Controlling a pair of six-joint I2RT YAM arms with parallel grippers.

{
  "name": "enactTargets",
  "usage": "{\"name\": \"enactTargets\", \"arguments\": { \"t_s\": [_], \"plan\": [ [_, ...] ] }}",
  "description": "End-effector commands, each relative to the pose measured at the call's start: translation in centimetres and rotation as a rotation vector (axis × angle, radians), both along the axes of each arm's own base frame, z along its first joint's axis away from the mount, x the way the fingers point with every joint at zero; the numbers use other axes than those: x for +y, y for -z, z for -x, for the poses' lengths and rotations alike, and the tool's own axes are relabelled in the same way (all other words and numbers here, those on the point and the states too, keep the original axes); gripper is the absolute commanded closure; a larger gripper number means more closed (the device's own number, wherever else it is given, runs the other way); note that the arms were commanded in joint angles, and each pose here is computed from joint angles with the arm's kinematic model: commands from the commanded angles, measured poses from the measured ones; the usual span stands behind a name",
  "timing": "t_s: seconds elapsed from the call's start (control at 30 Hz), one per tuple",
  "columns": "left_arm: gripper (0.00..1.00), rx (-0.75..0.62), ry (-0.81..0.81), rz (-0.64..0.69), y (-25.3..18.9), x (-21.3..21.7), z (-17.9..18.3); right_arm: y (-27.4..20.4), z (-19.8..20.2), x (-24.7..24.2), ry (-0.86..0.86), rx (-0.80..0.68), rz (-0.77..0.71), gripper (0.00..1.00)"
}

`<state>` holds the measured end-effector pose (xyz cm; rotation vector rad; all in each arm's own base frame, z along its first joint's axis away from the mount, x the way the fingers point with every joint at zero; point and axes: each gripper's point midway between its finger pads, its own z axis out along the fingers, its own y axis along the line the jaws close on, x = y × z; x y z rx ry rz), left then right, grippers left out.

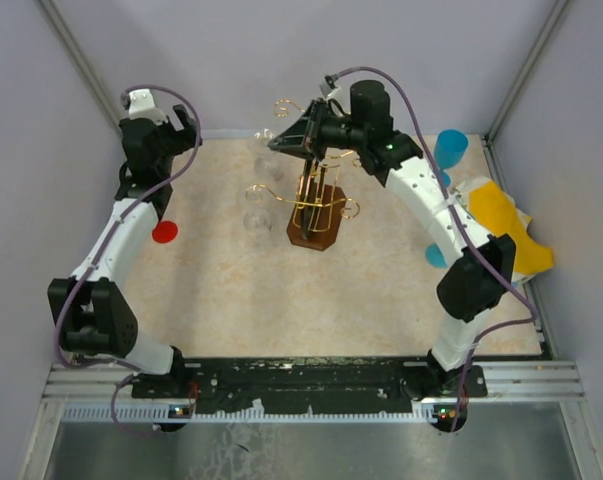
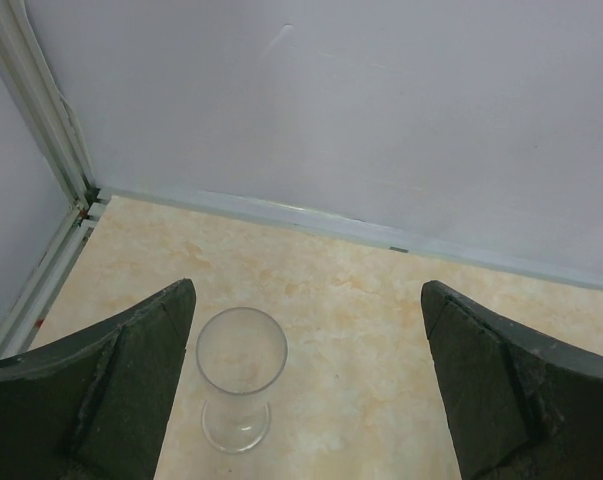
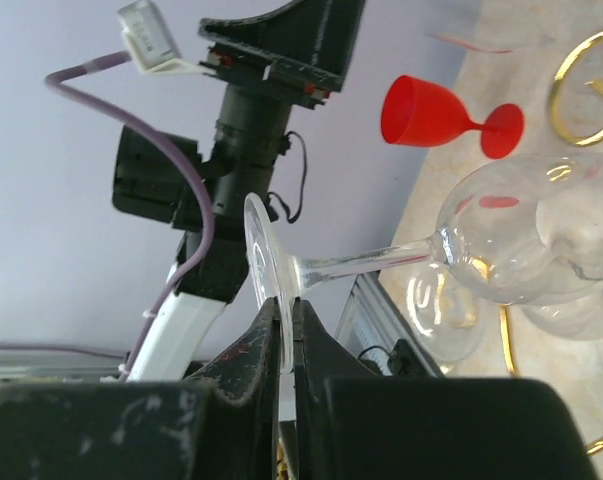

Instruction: Take the wine glass off the wine glass rack

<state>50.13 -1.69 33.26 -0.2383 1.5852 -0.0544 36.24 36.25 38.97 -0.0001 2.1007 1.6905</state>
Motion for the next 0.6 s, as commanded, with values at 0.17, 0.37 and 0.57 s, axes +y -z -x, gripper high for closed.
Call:
{"name": "enactTargets", "arguments": {
  "t_s": [0.17, 0.37, 0.57],
  "plan": [
    [0.0, -0.009, 0.03, 0.016, -2.9, -0.2, 2.6, -9.7, 6.5, -1.3, -0.09, -0.21, -0.142, 1.0],
    [0.01, 0.039, 0.05, 0.047, -3.1, -0.6, 3.6, -11.6, 9.5, -2.3, -0.106, -0.342, -0.066, 1.0],
    [0.03, 0.055, 0.064, 0.067, -5.4, -0.8, 5.7, -10.3, 14.9, -2.9, -0.118, -0.566, 0.222, 1.0]
  ]
}}
